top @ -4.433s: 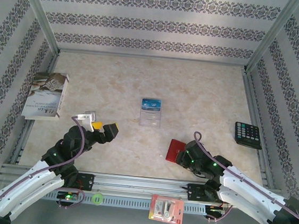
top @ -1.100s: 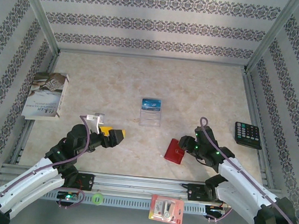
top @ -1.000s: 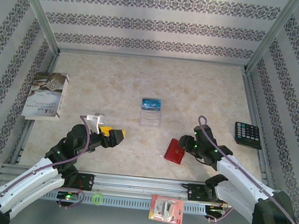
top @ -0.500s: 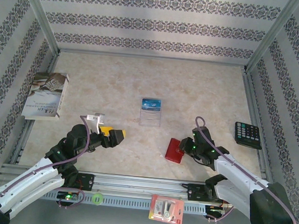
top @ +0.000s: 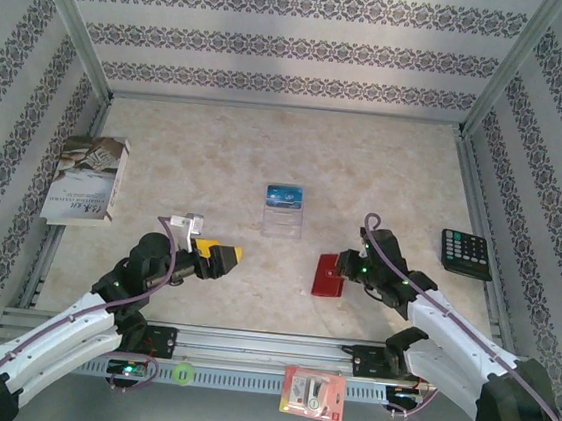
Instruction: Take the credit cards out of the card holder
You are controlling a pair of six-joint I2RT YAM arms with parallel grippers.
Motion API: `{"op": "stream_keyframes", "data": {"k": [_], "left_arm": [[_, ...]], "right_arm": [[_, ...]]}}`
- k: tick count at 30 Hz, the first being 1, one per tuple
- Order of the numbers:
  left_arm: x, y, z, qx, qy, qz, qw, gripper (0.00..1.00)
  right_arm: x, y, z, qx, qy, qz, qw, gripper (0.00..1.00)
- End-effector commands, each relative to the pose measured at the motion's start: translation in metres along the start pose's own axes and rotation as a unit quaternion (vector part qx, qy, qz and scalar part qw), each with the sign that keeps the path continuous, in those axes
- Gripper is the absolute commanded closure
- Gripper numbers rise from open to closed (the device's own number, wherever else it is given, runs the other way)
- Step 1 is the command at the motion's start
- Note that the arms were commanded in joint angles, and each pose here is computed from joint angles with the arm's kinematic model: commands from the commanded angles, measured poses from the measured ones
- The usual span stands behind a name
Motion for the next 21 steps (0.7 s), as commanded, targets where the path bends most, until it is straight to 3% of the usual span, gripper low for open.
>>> {"op": "stream_keyframes", "data": {"k": [1, 11, 21], "left_arm": [[0.000, -0.024, -0.020, 0.023, 0.064, -0.041, 0.997, 0.05], [0.006, -0.039, -0.040, 0.065, 0.139, -0.069, 0.986, 0.15], [-0.003, -0.056, -0.056, 0.104, 0.178, -0.109, 0.972, 0.19]], "right_arm": [[-0.013, -0.007, 0.044, -0.064, -0.079, 0.000, 0.995, 1.00], [-0.045, -0.011, 0.152, -0.114, -0.267, 0.034, 0.956, 1.00], [-0.058, -0.011, 0.213, -0.110, -0.380, 0.063, 0.916, 1.00]]}}
Point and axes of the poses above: each hand's point on the last joint's axis, 136 mm out from that joint toward the fingers, its own x axis out along the fingers, its own z axis along the line the jaws close on, y = z × x, the point moved 6 cm from there along -x, back along the fingers, and after that the axes turned 15 degrees about x, right-handed, at the moved point
